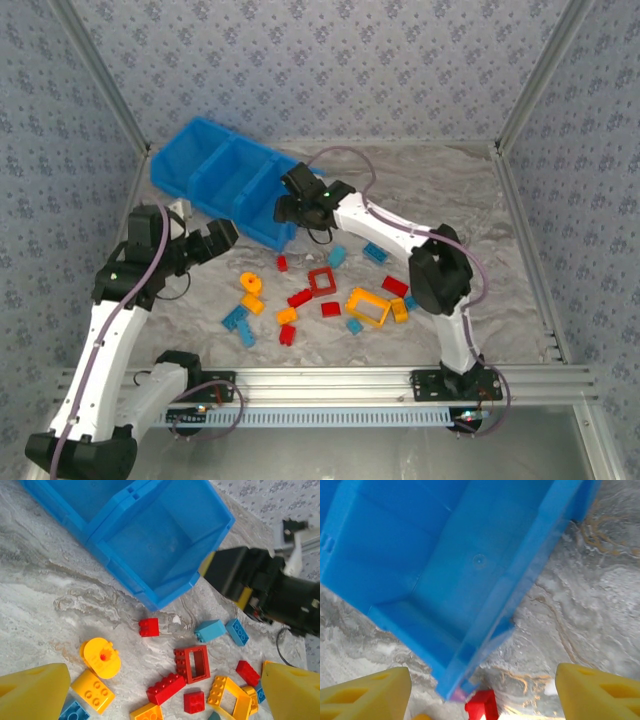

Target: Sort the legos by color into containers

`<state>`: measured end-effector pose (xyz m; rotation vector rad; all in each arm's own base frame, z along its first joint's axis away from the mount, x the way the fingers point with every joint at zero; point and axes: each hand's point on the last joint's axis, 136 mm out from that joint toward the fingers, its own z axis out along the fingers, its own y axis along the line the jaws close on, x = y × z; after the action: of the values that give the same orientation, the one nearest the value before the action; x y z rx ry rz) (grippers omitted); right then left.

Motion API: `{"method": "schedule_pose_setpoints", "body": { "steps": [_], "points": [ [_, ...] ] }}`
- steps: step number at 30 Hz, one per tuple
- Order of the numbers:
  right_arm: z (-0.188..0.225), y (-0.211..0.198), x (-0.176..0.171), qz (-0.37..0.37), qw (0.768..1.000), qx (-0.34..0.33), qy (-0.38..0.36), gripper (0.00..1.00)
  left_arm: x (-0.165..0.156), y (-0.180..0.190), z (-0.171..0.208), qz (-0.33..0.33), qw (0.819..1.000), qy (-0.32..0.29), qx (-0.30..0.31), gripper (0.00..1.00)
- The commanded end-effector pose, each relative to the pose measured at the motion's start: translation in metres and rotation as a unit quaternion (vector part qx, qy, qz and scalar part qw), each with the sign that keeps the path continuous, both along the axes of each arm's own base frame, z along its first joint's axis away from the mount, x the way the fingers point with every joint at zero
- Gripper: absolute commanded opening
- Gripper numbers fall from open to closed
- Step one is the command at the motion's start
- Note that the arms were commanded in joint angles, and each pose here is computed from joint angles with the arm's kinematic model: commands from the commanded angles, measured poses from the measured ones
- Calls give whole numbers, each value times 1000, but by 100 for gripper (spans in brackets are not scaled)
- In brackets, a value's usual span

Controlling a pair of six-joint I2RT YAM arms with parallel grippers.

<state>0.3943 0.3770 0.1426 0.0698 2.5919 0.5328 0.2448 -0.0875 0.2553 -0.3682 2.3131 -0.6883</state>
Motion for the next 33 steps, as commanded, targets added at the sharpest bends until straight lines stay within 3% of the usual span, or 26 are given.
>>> {"method": "schedule_pose_setpoints", "body": {
  "steps": [1,14,24,33],
  "points": [
    [0,12,10,-5,1000,23,15,75,-9,-5,-2,-16,1000,5,-4,98],
    [-36,-12,32,-53,997,-24,48,48,-12,-4,-8,-17,1000,12,0,98],
    [-37,-69,65,-86,993,-66,41,26,-12,-6,-12,-21,1000,15,1,98],
    [-37,-138,89,-67,988,-132,49,16,-8,-7,-17,-22,1000,21,1,98]
  ]
}}
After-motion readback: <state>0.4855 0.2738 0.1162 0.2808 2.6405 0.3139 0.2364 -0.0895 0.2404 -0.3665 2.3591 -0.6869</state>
